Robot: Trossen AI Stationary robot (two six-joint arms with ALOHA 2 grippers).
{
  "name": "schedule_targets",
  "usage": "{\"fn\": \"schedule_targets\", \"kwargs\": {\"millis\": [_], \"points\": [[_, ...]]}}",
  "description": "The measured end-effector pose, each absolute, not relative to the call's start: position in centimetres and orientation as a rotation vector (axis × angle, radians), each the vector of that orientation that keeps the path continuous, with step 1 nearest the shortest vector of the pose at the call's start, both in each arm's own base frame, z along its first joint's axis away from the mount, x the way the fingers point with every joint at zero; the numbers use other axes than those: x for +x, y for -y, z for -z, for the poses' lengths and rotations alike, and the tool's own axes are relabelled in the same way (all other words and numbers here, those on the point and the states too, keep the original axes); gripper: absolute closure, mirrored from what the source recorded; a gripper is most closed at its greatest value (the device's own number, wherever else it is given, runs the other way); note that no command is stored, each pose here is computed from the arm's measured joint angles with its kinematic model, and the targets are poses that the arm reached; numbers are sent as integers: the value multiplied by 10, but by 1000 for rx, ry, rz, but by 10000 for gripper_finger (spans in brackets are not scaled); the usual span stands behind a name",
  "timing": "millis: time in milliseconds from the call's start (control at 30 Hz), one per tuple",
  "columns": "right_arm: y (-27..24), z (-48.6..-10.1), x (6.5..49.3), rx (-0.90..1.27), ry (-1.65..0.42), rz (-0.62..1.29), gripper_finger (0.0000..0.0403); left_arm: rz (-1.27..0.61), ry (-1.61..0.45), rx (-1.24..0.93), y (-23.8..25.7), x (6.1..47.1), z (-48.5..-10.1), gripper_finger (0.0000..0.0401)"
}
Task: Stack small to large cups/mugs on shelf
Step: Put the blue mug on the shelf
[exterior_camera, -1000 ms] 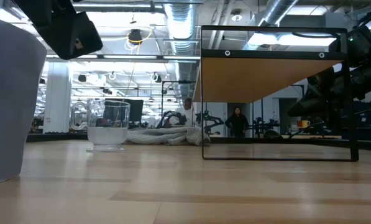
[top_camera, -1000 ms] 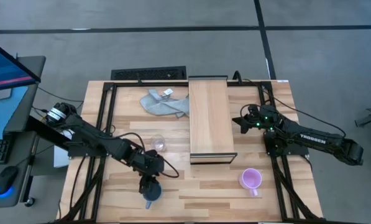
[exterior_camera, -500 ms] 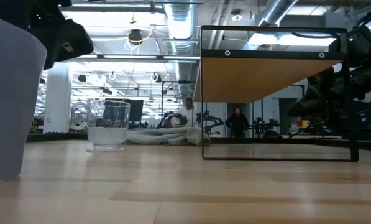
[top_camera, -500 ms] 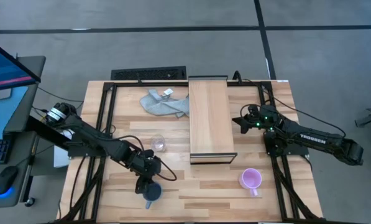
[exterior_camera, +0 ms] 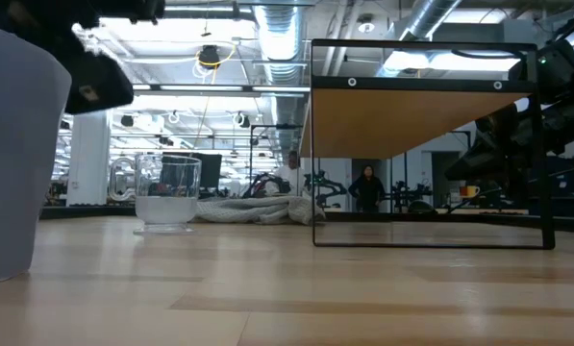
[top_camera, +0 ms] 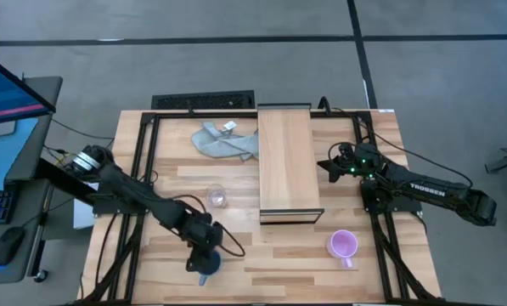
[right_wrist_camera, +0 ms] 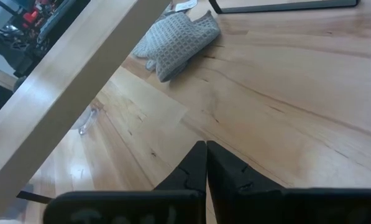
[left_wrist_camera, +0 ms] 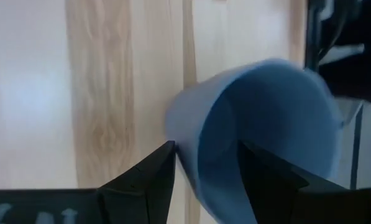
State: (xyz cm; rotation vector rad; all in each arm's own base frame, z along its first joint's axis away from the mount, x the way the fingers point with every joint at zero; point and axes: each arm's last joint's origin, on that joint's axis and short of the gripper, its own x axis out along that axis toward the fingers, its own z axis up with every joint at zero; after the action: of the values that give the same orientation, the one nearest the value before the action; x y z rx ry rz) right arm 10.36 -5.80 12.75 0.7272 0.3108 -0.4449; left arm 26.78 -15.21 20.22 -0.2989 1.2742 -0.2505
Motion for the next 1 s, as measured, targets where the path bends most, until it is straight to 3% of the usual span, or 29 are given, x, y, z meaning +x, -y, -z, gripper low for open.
{"fn": "schedule_targets", "kwargs": {"millis": [300,433,700,1000], "points": [[58,-128,104,727,-310,445,369,272,-1359,-266,164,289,-186,242],[58,-128,104,727,-310,445,369,268,-1367,-247,164,290,-190,274],[58,-128,104,727,-310,445,369,266,-1377,-225,162,290,-193,380],[58,-128,104,728,-311,445,369,216,-1361,-244,160,292,-193,391]]}}
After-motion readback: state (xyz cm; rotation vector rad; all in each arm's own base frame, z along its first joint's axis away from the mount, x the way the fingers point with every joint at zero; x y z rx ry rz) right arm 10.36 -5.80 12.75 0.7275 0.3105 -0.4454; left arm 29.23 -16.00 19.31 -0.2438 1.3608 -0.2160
